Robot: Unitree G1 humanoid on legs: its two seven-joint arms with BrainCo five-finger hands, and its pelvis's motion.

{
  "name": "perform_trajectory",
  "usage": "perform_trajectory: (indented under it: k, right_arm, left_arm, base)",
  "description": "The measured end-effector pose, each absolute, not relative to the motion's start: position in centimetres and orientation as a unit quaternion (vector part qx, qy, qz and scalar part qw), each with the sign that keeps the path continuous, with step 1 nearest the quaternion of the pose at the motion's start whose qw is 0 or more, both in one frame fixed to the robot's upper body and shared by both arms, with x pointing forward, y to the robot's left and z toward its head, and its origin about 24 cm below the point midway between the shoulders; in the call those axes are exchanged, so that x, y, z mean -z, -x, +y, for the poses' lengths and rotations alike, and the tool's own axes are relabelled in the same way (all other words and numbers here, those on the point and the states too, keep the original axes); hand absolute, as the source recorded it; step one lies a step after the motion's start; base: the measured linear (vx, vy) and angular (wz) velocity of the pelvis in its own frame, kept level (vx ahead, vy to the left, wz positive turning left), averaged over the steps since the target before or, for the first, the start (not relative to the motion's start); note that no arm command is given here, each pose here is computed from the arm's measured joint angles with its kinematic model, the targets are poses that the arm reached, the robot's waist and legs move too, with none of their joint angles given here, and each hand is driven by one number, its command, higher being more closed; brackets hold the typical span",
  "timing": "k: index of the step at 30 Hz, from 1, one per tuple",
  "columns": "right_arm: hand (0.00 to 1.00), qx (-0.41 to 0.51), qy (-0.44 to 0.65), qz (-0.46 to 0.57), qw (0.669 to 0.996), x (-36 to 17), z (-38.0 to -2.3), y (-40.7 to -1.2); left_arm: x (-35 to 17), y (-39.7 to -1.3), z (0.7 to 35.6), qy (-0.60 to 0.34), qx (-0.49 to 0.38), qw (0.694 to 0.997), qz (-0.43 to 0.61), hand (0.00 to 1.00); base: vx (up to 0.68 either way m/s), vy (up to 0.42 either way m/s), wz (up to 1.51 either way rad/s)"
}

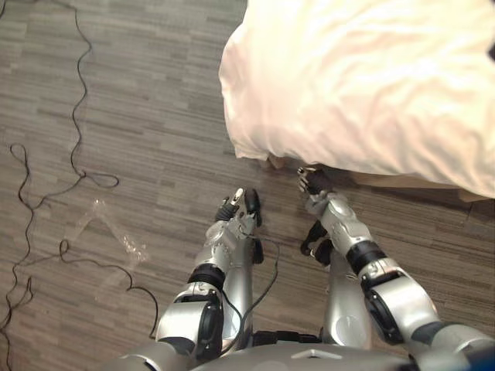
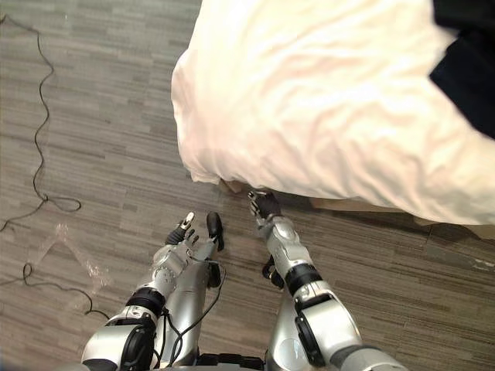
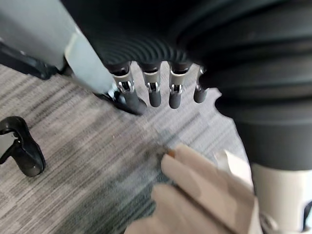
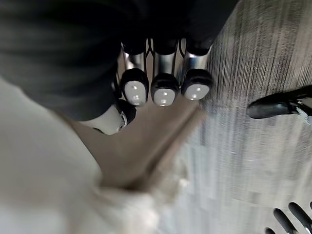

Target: Tidy the bed and pick cloth on bed and put in laundry

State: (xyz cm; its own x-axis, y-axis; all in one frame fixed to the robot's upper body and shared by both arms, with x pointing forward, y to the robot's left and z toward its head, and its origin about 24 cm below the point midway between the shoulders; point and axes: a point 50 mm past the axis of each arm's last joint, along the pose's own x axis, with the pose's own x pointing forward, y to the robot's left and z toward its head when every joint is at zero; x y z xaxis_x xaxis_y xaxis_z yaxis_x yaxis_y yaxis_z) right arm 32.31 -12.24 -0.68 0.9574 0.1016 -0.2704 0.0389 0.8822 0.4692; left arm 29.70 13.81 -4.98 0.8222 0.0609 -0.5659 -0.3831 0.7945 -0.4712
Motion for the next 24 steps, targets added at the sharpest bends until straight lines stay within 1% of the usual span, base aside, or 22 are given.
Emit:
perform_trajectory:
  k: [2, 3, 4, 5, 7, 8, 9, 10, 12, 15, 16, 18, 19, 20, 23, 24]
  right_arm:
    - [1.00, 0.020, -0.274, 0.157, 0.949, 2.7, -13.8, -30.5]
    - [1.00, 0.042, -0.281, 0.167, 0.944, 4.2, -14.9, -28.9]
    - [1.00, 0.068, -0.287, 0.181, 0.938, 5.8, -16.0, -27.0]
    - [1.00, 0.084, -0.289, 0.190, 0.935, 6.6, -16.5, -25.9]
    - [1.00, 0.150, -0.283, 0.219, 0.922, 9.2, -19.7, -21.7]
    - [1.00, 0.164, -0.282, 0.224, 0.918, 9.8, -20.2, -20.6]
    - [1.00, 0.190, -0.276, 0.229, 0.914, 10.5, -21.8, -18.8]
    - [1.00, 0.198, -0.274, 0.229, 0.913, 10.6, -22.3, -18.2]
    - [1.00, 0.216, -0.265, 0.213, 0.915, 10.7, -24.0, -16.6]
    - [1.00, 0.199, -0.260, 0.166, 0.930, 9.5, -24.9, -16.8]
    - [1.00, 0.198, -0.260, 0.164, 0.931, 9.5, -24.9, -16.9]
    - [1.00, 0.147, -0.257, 0.095, 0.950, 7.0, -24.8, -18.3]
    - [1.00, 0.133, -0.258, 0.077, 0.954, 6.3, -24.7, -18.7]
    - [1.00, 0.106, -0.263, 0.048, 0.958, 5.2, -24.3, -19.5]
    - [1.00, 0.045, -0.285, 0.007, 0.957, 3.4, -22.9, -20.7]
    - [1.00, 0.008, -0.295, 0.006, 0.955, 3.0, -21.5, -21.2]
  left_arm:
    - [5.7, -28.9, 14.2, 0.275, -0.120, 0.910, 0.285, 0.00]
    - [6.5, -28.1, 14.7, 0.257, -0.124, 0.910, 0.299, 0.00]
    - [7.4, -27.0, 15.3, 0.245, -0.130, 0.907, 0.318, 0.00]
    - [7.9, -26.3, 15.5, 0.244, -0.138, 0.902, 0.328, 0.00]
    - [9.6, -24.0, 16.2, 0.244, -0.157, 0.885, 0.364, 0.00]
    - [10.0, -23.4, 16.4, 0.246, -0.161, 0.879, 0.374, 0.00]
    - [11.0, -21.9, 16.9, 0.246, -0.173, 0.868, 0.396, 0.00]
    - [11.5, -21.2, 17.2, 0.248, -0.179, 0.860, 0.408, 0.00]
    - [13.0, -18.3, 18.5, 0.248, -0.200, 0.835, 0.449, 0.00]
    - [13.9, -16.1, 19.3, 0.248, -0.198, 0.821, 0.475, 0.00]
    - [13.9, -16.1, 19.3, 0.248, -0.198, 0.820, 0.476, 0.00]
    - [14.6, -13.9, 19.7, 0.245, -0.201, 0.804, 0.504, 0.00]
    - [14.8, -13.3, 19.7, 0.244, -0.202, 0.799, 0.511, 0.00]
    - [15.2, -12.0, 19.7, 0.242, -0.205, 0.789, 0.526, 0.00]
    - [15.7, -10.2, 19.9, 0.224, -0.210, 0.782, 0.542, 0.00]
    - [15.7, -9.9, 19.9, 0.216, -0.207, 0.784, 0.544, 0.00]
  base:
    - [0.04, -0.014, -0.43]
    - [0.06, 0.011, -0.42]
    - [0.11, 0.024, -0.42]
    - [0.14, 0.024, -0.46]
    - [0.17, 0.010, -0.43]
    - [0.16, 0.019, -0.29]
    - [0.13, 0.017, -0.17]
    - [0.16, 0.022, -0.28]
    - [0.15, 0.033, -0.42]
    - [0.09, 0.057, -0.18]
    - [0.05, 0.079, -0.04]
    - [0.03, 0.075, -0.02]
    - [-0.02, 0.052, -0.05]
    - [-0.02, 0.050, -0.04]
    - [-0.02, 0.042, 0.03]
    - [-0.01, 0.013, 0.15]
